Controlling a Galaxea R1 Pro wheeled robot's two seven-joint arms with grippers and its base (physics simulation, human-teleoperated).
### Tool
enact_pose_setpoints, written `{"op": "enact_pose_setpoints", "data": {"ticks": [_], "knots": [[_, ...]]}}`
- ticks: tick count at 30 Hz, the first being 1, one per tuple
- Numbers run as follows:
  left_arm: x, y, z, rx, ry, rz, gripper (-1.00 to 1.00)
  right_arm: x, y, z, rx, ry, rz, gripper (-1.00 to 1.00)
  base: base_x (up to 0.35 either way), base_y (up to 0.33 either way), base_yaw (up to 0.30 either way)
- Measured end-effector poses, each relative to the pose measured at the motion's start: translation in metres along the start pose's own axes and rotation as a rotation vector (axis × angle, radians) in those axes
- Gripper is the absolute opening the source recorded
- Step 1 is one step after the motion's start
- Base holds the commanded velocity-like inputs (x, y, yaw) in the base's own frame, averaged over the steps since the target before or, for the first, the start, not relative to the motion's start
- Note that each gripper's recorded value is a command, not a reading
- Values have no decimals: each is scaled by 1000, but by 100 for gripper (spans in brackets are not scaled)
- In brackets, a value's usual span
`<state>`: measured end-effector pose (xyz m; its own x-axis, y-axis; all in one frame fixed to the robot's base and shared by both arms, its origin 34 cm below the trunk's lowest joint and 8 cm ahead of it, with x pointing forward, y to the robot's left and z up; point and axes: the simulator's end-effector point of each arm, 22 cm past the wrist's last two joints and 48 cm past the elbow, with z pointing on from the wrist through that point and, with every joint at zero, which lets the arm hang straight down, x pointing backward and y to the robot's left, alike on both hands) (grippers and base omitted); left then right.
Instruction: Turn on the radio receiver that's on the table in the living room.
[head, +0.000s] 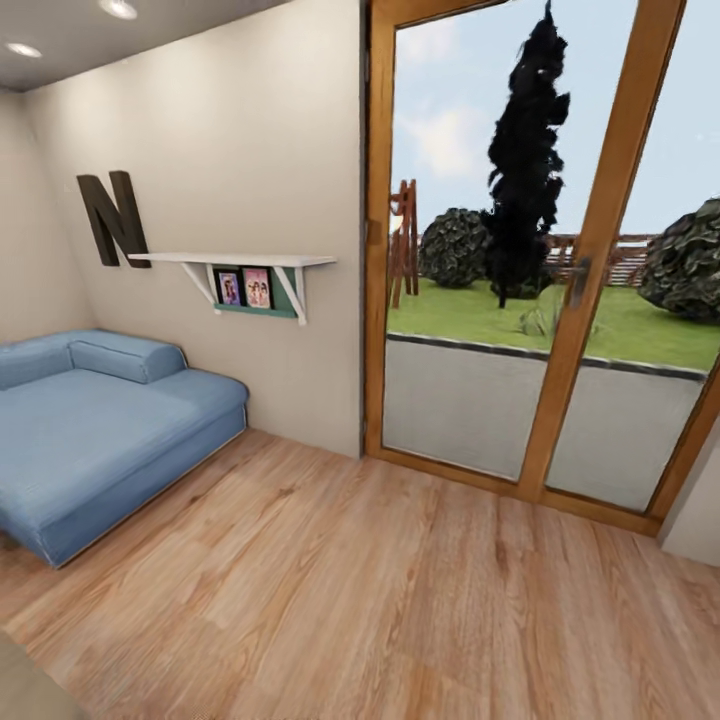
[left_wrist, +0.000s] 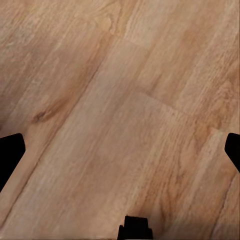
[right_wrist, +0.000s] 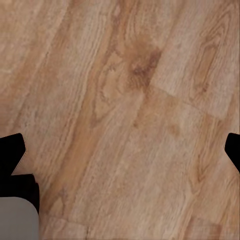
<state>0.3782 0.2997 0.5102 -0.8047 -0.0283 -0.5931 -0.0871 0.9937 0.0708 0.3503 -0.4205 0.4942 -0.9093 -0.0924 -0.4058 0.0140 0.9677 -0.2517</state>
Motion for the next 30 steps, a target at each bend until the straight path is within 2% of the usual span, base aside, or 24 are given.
{"op": "enact_pose_setpoints", "data": {"ticks": [30], "knots": [[0,1,0,-1,0,-1,100,0,1,0,-1,0,2,100,0,0,300]]}}
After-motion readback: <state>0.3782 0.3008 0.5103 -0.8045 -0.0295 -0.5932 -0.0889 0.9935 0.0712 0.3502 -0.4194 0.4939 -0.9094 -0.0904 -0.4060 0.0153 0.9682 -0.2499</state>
